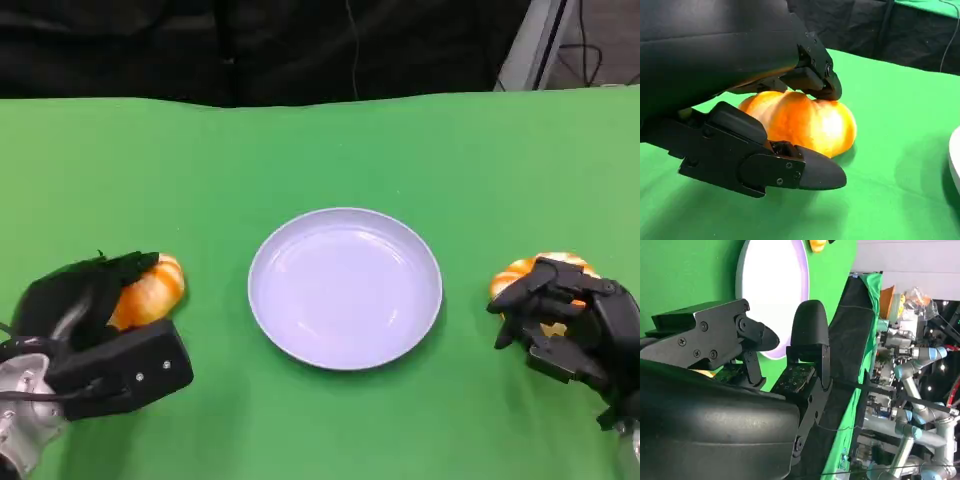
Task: Grasp the bread from the table and place it into the plate.
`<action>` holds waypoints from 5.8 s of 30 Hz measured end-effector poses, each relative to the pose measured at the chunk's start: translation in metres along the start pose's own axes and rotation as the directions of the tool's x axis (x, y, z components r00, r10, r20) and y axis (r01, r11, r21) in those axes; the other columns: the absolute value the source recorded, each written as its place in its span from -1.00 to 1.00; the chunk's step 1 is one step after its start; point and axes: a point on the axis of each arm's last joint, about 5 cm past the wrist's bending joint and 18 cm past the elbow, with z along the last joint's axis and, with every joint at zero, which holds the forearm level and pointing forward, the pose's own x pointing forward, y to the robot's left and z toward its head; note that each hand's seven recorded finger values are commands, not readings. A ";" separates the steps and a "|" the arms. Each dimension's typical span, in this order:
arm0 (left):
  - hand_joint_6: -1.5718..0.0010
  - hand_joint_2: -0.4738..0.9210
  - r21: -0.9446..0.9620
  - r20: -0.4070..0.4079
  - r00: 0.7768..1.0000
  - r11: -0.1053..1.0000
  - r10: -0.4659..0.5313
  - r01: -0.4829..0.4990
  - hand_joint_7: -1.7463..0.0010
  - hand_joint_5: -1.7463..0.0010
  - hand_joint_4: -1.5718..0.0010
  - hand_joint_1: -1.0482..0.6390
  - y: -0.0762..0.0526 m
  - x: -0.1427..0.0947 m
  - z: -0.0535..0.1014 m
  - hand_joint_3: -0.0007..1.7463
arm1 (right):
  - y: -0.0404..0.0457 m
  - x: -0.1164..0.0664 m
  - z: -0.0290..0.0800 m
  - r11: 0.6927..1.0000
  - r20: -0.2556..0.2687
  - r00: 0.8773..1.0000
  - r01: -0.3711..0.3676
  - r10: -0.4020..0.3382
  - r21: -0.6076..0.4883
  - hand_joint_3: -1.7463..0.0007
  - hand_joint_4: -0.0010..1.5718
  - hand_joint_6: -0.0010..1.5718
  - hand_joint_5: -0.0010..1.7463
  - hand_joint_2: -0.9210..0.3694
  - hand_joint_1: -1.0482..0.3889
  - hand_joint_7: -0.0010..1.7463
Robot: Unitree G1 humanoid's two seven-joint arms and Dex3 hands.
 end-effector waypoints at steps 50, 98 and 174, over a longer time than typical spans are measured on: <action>-0.08 1.00 -0.030 -0.021 0.999 0.999 -0.035 0.035 0.92 0.93 0.32 0.16 -0.002 0.003 0.002 -0.60 | -0.0002 0.000 0.000 1.000 0.001 1.000 -0.003 0.003 0.001 0.24 0.07 0.11 0.63 -0.87 0.54 0.16; 0.38 1.00 -0.079 -0.031 0.997 0.994 0.073 -0.075 -0.69 -0.94 0.56 0.08 -0.004 0.004 0.006 -0.57 | -0.0001 0.000 0.000 1.000 0.002 1.000 0.001 -0.001 0.000 0.20 0.06 0.11 0.64 -0.84 0.53 0.16; 0.26 1.00 -0.172 0.473 0.852 0.972 0.223 -0.158 -0.58 -0.92 0.49 0.17 0.005 0.005 0.105 -0.69 | 0.0045 0.001 -0.001 1.000 0.004 1.000 0.002 -0.002 0.010 0.15 0.08 0.13 0.62 -0.79 0.55 0.15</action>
